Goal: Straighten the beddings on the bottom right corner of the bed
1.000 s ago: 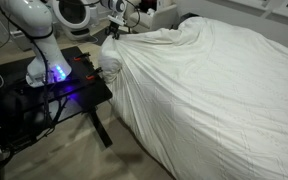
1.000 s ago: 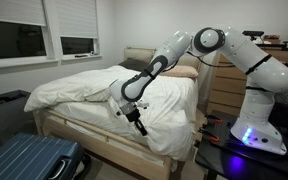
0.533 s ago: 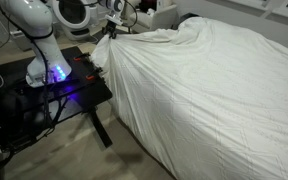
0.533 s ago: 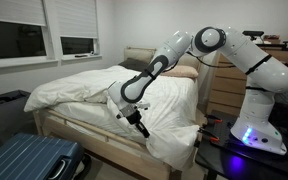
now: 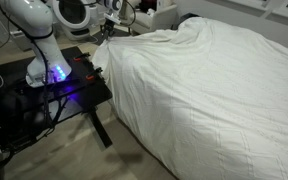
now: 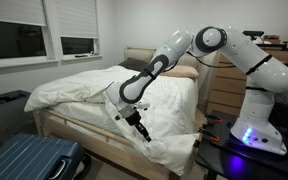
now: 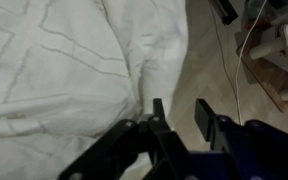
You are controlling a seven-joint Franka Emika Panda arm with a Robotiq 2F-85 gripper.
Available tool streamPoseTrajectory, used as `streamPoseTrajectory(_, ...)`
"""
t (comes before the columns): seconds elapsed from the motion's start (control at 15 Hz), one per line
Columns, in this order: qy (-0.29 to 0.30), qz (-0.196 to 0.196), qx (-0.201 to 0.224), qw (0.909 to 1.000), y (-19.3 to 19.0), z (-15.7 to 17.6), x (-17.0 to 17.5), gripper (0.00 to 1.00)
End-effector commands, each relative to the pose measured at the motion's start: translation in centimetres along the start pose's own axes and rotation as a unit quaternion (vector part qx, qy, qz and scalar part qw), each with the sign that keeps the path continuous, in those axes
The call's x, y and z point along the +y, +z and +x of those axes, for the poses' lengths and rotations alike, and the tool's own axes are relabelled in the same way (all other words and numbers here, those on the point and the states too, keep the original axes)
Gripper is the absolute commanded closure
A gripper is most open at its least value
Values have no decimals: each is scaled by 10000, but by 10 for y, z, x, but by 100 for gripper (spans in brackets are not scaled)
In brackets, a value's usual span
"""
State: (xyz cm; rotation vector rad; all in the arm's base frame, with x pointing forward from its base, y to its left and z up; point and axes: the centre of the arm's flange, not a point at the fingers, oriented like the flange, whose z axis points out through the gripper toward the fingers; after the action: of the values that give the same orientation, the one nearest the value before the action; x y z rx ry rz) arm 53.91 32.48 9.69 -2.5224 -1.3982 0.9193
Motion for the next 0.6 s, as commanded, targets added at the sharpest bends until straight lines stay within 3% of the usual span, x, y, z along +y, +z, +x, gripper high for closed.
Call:
streamPoseTrajectory(0.0, 309, -273, 274, 9988, -20, 9, -14, 30)
streamPoseTrajectory(0.27, 840, -864, 701, 9902, -28, 14, 7, 1)
streamPoseTrajectory(0.53, 1623, -1404, 1158, 9698, -47, -7, 54, 0)
